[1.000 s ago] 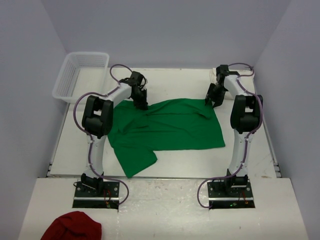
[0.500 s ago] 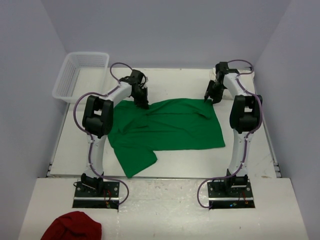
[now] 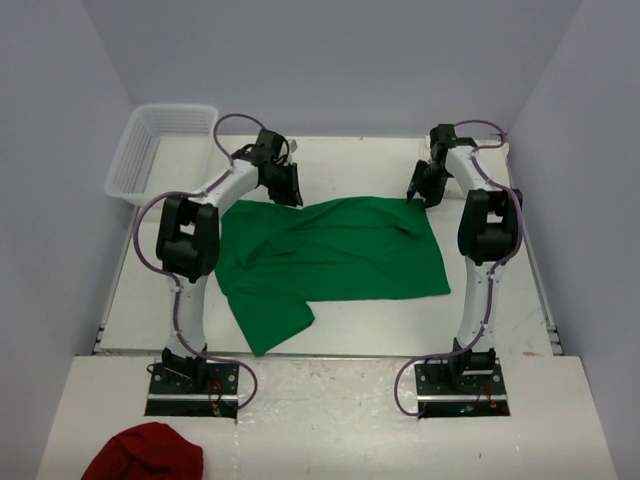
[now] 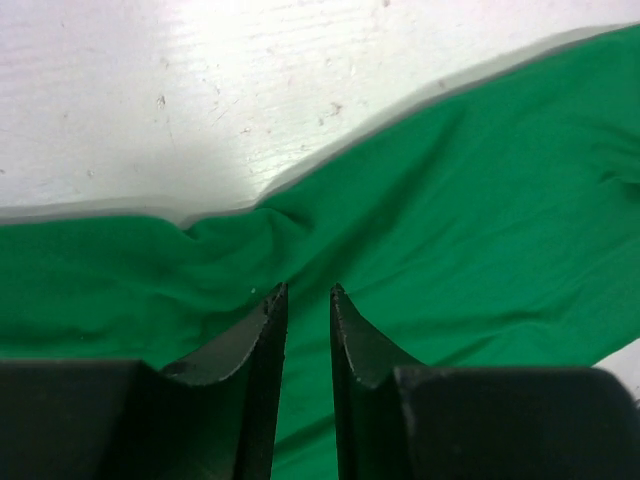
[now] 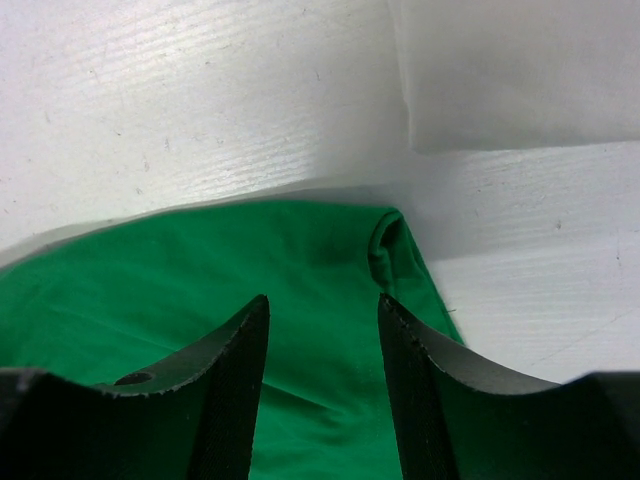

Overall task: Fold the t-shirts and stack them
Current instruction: Fold the flattened tshirt in 1/3 of the way

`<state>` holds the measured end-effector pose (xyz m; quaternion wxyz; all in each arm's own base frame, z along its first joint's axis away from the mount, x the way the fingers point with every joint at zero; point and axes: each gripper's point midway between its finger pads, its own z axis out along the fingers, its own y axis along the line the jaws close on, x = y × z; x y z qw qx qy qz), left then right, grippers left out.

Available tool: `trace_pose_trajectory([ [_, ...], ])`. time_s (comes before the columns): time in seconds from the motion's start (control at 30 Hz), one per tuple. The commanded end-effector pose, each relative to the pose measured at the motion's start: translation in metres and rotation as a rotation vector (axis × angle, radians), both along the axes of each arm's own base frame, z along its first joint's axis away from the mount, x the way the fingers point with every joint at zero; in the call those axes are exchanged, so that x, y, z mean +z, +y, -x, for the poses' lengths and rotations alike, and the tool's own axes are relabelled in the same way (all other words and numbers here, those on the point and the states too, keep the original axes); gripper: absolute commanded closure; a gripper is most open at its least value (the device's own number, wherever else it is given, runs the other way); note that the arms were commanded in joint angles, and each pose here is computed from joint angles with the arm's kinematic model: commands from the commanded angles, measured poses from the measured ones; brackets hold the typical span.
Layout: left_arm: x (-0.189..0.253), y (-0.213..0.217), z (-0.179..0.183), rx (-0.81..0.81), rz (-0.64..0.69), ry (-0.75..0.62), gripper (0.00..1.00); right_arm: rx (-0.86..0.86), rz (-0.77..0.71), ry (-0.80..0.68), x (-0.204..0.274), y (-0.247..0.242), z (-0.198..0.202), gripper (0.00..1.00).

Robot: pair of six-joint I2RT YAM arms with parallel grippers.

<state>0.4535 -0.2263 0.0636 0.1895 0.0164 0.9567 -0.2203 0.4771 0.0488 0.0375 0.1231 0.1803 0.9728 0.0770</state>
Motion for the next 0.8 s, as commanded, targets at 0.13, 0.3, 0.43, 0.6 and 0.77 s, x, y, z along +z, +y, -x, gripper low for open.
trace_pose_trajectory([
  [0.13,0.092,-0.003,-0.025,-0.011,0.072,-0.247,0.74,-0.028,-0.038,0.063,0.009,0.007,0.011,0.50],
  [0.3,0.115,-0.006,-0.027,-0.013,0.104,-0.284,0.73,-0.053,-0.045,0.089,0.007,0.009,0.014,0.48],
  [0.43,0.119,-0.006,-0.025,-0.015,0.106,-0.280,0.73,-0.064,-0.045,0.117,0.007,0.009,0.017,0.48],
  [0.6,0.125,-0.007,-0.022,-0.011,0.135,-0.276,0.73,-0.080,-0.048,0.142,0.005,0.010,0.022,0.46],
  [0.77,0.128,-0.006,-0.016,-0.021,0.145,-0.268,0.73,-0.104,-0.039,0.171,0.004,0.008,0.030,0.44],
])
